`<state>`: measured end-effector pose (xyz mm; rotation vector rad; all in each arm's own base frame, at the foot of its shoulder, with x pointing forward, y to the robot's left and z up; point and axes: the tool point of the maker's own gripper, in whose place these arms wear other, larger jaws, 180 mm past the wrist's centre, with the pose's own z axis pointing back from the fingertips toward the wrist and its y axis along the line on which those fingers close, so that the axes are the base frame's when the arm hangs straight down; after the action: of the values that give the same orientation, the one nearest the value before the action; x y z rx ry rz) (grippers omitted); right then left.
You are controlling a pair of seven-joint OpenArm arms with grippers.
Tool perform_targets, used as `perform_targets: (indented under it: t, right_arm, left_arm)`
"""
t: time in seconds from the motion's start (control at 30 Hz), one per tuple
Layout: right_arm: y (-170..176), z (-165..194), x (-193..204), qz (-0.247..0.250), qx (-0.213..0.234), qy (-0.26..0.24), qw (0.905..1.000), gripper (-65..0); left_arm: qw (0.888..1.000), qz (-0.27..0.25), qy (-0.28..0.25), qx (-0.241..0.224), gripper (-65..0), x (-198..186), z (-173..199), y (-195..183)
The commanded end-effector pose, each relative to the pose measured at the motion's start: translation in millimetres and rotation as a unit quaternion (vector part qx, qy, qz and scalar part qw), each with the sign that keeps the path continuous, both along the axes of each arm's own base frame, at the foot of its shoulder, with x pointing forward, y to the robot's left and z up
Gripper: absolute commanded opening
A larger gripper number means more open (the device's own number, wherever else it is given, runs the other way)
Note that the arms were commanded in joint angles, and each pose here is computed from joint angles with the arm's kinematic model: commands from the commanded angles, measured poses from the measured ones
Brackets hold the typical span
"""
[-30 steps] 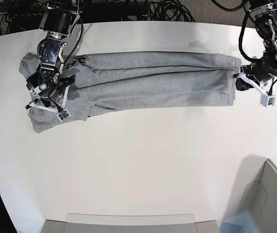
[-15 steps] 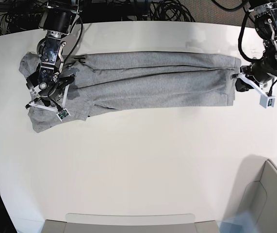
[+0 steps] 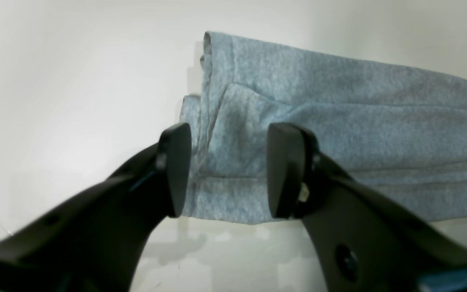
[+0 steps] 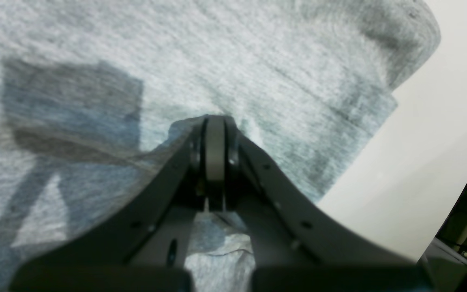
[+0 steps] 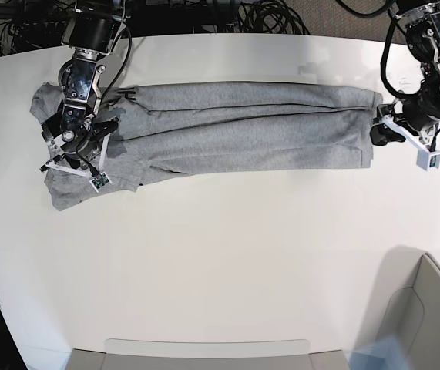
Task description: Fold the T-shirt properly
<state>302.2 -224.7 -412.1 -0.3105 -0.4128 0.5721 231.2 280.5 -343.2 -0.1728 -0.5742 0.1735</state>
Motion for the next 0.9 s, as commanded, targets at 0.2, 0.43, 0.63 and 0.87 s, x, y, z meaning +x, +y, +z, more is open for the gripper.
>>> perform_targets:
  t: [0.2, 0.43, 0.63, 0.87]
  right_arm:
    - [-8.7, 3.2, -2.4, -0.002, -0.017, 0.009, 0.9998, -65.0]
    - [-7.7, 3.2, -1.9, 0.000, -0.016, 0.009, 0.9998, -65.0]
    - [-14.2, 0.4, -8.3, 0.000, -0.024, 0.017, 0.9996, -65.0]
    - [-18.1, 0.4, -9.9, 0.000, -0.027, 0.018, 0.9995, -65.0]
  left_arm:
    - [1.000, -0.003, -0.020, 0.009, -28.6, 8.3, 10.1, 3.3]
    - [1.000, -0.007, 0.015, -0.021, -24.4, 14.6, -15.7, -2.0]
    - [0.998, -0.045, 0.029, -0.028, -24.4, 14.6, -35.4, 0.3]
    - [0.997, -0.044, 0.058, -0.005, -24.3, 16.0, -63.8, 6.7]
